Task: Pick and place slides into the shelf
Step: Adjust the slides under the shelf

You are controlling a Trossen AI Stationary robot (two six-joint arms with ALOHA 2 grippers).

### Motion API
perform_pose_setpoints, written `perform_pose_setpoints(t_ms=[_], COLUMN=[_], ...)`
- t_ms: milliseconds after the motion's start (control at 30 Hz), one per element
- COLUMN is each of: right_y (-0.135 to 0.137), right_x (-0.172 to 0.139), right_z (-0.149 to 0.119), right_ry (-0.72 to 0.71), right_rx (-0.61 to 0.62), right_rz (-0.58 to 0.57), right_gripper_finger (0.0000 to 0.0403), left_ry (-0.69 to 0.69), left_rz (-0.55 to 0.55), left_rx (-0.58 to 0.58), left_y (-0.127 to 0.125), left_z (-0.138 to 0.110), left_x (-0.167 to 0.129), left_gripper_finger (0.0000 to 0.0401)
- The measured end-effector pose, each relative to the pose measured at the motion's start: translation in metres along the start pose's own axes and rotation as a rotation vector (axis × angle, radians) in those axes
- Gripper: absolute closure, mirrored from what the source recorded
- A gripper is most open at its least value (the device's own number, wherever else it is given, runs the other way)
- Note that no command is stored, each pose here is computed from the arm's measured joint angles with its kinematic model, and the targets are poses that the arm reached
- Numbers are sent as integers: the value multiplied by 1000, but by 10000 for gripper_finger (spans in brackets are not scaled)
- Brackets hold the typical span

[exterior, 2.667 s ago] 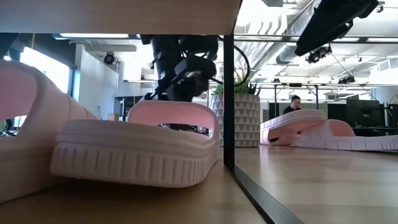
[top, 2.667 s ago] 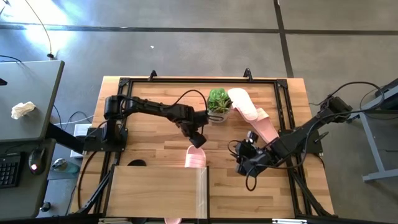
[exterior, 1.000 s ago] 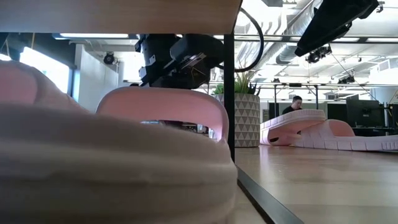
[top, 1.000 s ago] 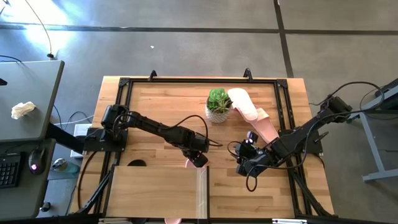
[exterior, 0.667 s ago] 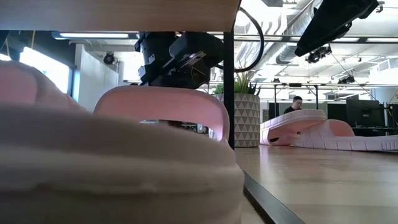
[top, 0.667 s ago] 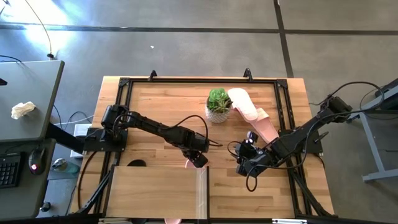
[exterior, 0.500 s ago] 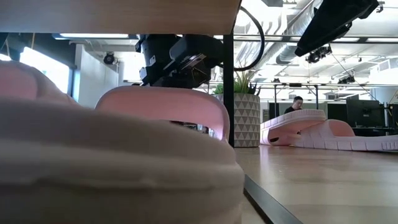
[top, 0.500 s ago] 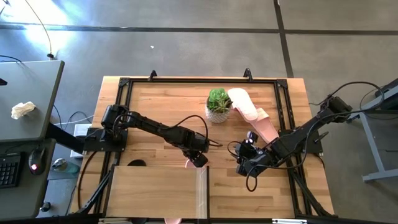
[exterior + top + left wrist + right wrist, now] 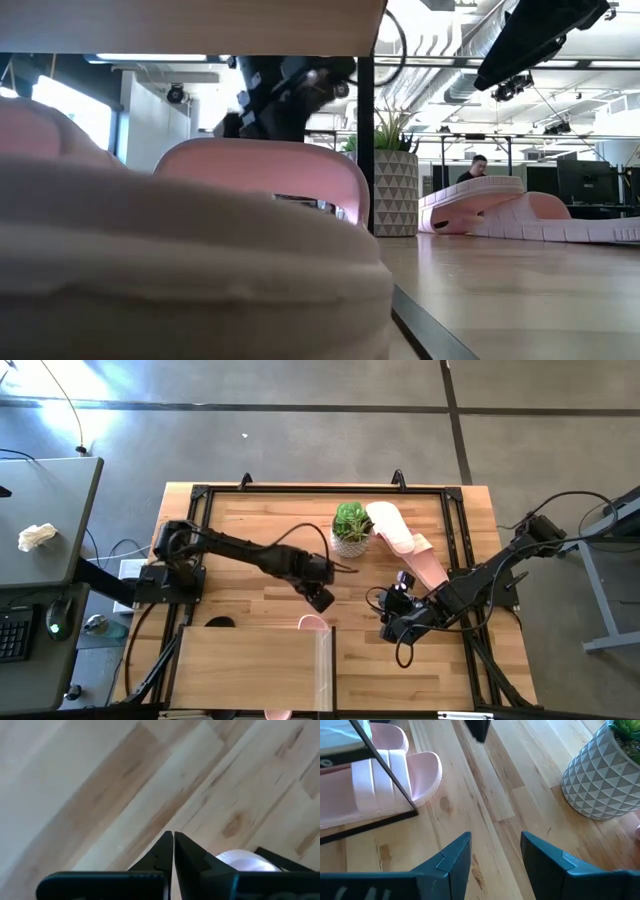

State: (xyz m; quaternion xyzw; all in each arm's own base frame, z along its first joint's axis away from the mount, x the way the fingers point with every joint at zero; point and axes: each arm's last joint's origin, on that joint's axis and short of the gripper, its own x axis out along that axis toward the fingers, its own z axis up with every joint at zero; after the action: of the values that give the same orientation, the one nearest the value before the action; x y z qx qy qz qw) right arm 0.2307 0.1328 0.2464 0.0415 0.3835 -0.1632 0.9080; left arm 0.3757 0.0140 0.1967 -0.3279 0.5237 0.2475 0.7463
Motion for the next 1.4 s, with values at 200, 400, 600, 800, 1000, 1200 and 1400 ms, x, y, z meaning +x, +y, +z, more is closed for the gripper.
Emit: perform_pose_setpoints(t_ms=[200, 400, 600, 800, 1000, 1200, 1400], right_y=[0, 0, 0, -1, -1, -2, -7], right_x=[0, 0, 0, 0, 0, 0, 4], right_z=[0, 0, 0, -1, -1, 0, 1], right_ry=[2, 4, 6, 10, 12, -6, 12], right_rx=[0, 1, 0, -7, -10, -6, 51], right_rz=[0, 1, -1, -4, -11, -31, -48], right_gripper_finger=[242, 242, 242, 242, 242, 242, 242], left_ry=[-39, -67, -127, -180, -204, -243, -262], left_rz=[-29, -77, -143, -181, -253, -339, -373], left_rx=[43, 100, 153, 207, 264, 258, 215], left_y=[5, 9, 15, 25, 33, 51, 80], left_z=[3, 0, -7, -16, -24, -16, 4], left_x=[-28, -62, -102, -138, -164, -183, -190], left_gripper_finger=[399, 400, 399, 400, 399, 398, 398])
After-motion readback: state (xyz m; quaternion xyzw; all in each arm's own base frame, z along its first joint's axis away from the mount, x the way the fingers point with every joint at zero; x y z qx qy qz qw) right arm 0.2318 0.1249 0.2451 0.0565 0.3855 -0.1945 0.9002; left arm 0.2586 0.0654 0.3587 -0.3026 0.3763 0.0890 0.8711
